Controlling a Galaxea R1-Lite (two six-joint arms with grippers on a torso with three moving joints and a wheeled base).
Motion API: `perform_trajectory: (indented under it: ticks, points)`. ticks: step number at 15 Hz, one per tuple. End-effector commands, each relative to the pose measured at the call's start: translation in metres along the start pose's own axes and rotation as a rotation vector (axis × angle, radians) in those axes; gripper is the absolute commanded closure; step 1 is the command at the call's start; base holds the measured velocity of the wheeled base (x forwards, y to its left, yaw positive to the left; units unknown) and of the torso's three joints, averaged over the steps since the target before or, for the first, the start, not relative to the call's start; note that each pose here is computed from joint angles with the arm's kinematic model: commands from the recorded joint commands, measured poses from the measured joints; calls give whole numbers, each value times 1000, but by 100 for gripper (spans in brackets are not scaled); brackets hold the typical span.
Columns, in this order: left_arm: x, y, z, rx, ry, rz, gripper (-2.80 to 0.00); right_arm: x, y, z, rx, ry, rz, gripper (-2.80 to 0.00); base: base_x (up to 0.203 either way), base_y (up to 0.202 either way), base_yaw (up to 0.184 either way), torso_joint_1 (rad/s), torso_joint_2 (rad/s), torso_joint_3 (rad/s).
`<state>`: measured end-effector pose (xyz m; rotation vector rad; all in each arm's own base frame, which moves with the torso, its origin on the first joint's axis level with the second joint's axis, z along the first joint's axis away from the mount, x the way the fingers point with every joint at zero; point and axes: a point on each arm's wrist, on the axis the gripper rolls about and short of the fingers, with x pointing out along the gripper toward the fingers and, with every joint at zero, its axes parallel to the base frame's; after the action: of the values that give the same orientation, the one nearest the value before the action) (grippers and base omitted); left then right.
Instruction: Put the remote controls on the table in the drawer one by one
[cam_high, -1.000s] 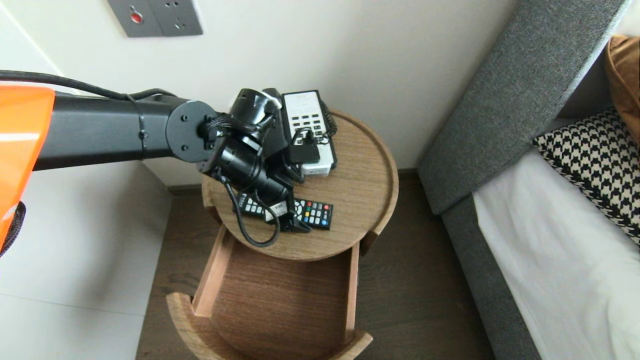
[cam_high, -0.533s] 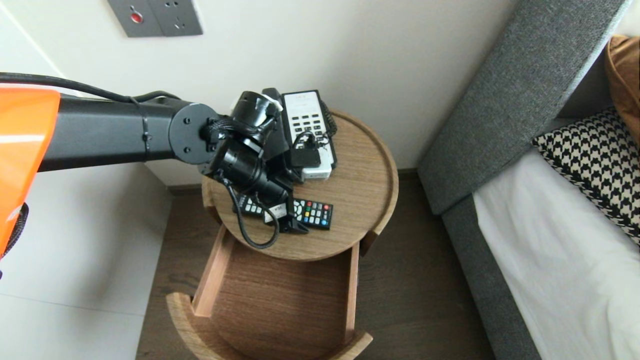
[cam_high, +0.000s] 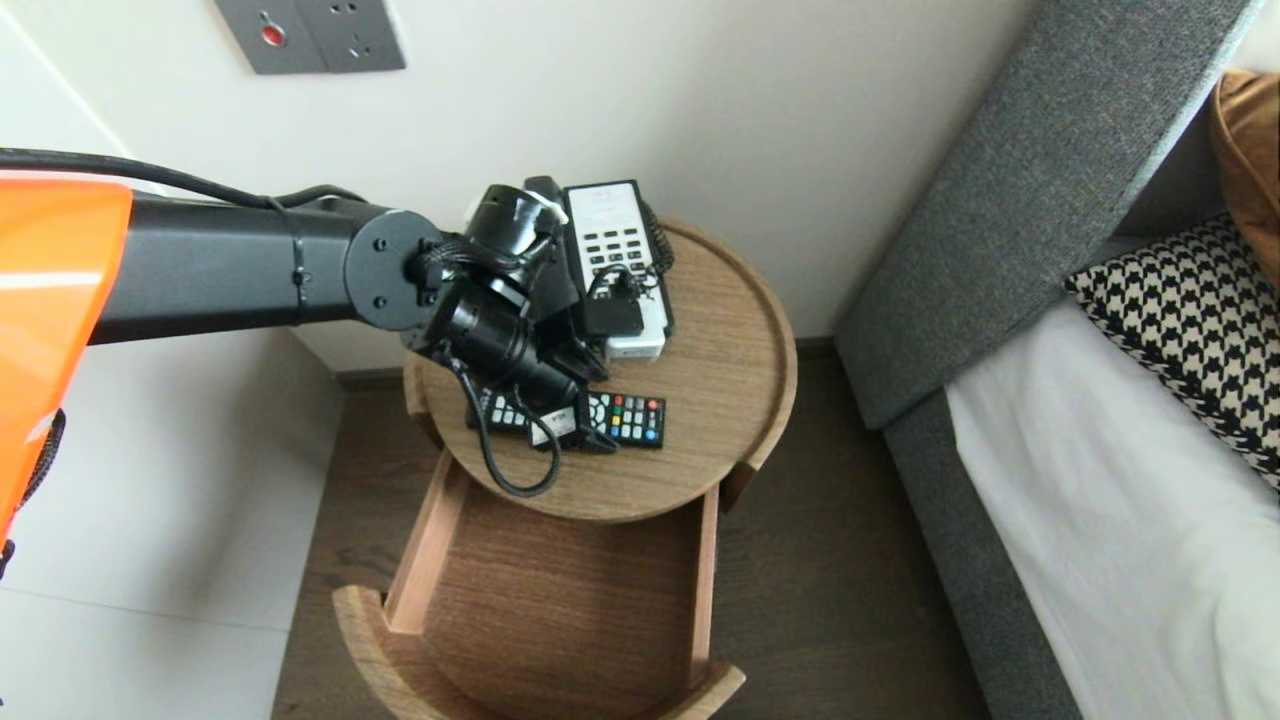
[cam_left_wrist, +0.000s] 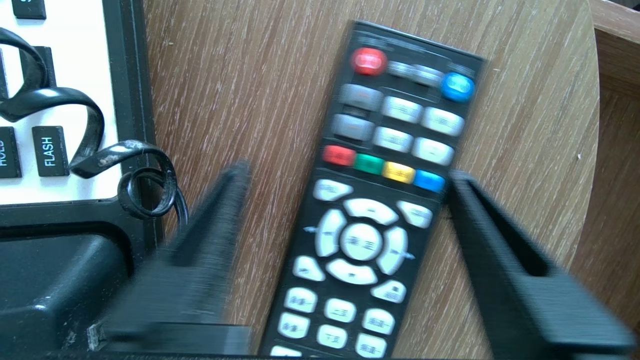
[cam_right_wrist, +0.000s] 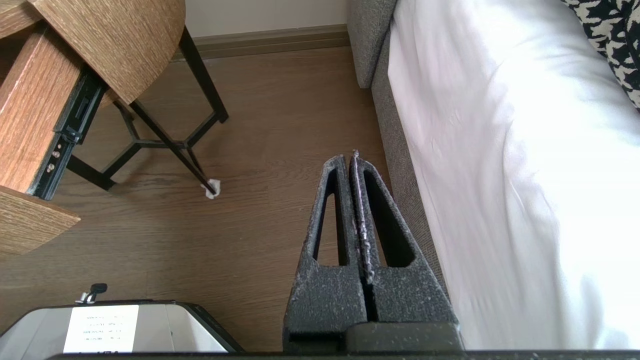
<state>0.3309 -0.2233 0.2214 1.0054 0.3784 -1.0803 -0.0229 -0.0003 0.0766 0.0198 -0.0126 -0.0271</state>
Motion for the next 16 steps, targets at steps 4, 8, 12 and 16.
perform_trajectory:
  ticks: [4,8,12,16]
  points:
    - [4,-2,-2,2,8,-16,0,0,0,-1,0,-6,0,0,0,0,0,0,0,0]
    - [-4,-5,-1,4,6,-19,0,0,0,-1,0,-6,0,0,0,0,0,0,0,0]
    - [-18,-12,4,13,-7,-19,0,0,0,-1,0,-6,0,0,0,0,0,0,0,0]
    - [-27,-18,14,28,-28,-16,0,0,0,-1,0,-6,0,0,0,0,0,0,0,0]
